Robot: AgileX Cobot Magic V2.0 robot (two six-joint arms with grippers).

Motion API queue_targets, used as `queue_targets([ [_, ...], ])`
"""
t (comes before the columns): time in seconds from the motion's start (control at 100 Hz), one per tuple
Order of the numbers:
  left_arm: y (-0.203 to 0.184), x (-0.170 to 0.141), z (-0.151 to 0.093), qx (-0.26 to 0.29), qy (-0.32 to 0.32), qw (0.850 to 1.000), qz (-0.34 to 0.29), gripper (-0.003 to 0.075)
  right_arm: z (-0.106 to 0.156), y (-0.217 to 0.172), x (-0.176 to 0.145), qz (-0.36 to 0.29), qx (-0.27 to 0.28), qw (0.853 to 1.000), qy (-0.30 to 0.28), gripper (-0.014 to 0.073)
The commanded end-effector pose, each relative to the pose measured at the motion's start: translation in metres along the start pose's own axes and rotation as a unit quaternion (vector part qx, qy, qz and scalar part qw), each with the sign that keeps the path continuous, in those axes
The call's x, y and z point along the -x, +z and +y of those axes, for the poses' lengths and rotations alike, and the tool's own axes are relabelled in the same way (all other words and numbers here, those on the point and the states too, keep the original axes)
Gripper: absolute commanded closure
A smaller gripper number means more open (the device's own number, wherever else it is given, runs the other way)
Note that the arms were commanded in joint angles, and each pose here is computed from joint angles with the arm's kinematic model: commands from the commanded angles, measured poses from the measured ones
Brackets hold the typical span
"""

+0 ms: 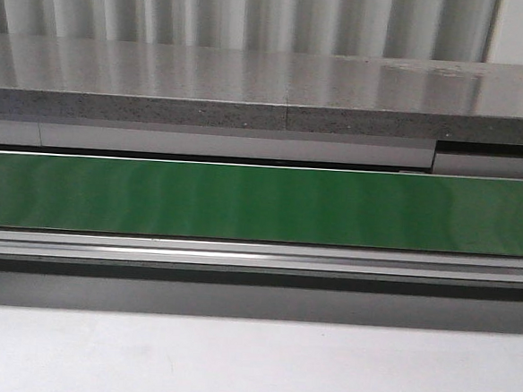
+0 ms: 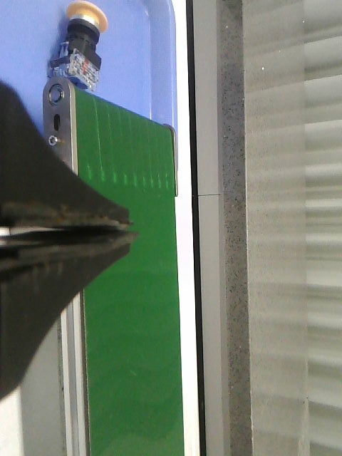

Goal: Move button from right to left

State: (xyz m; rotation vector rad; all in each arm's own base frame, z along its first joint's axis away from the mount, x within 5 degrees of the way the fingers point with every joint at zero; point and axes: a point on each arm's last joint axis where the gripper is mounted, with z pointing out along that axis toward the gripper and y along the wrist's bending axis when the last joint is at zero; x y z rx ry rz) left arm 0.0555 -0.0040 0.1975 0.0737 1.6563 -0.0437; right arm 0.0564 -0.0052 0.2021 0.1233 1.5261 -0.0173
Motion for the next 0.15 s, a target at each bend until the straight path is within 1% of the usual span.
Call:
queue_targets([
  [0.0,-0.0013,0.0009,0.0000,0.001,-0.004,0.999,-0.047,0.0740,0.0005,-0.0022,0.0124,-0.051,0.000,0.999,-0.007,0.0660],
  [0.14,-0.0013,0.0009,0.0000,0.001,-0.004,0.999,-0.047,0.0740,0.0005,-0.0022,0.0124,-0.051,0.000,0.999,-0.007,0.0660],
])
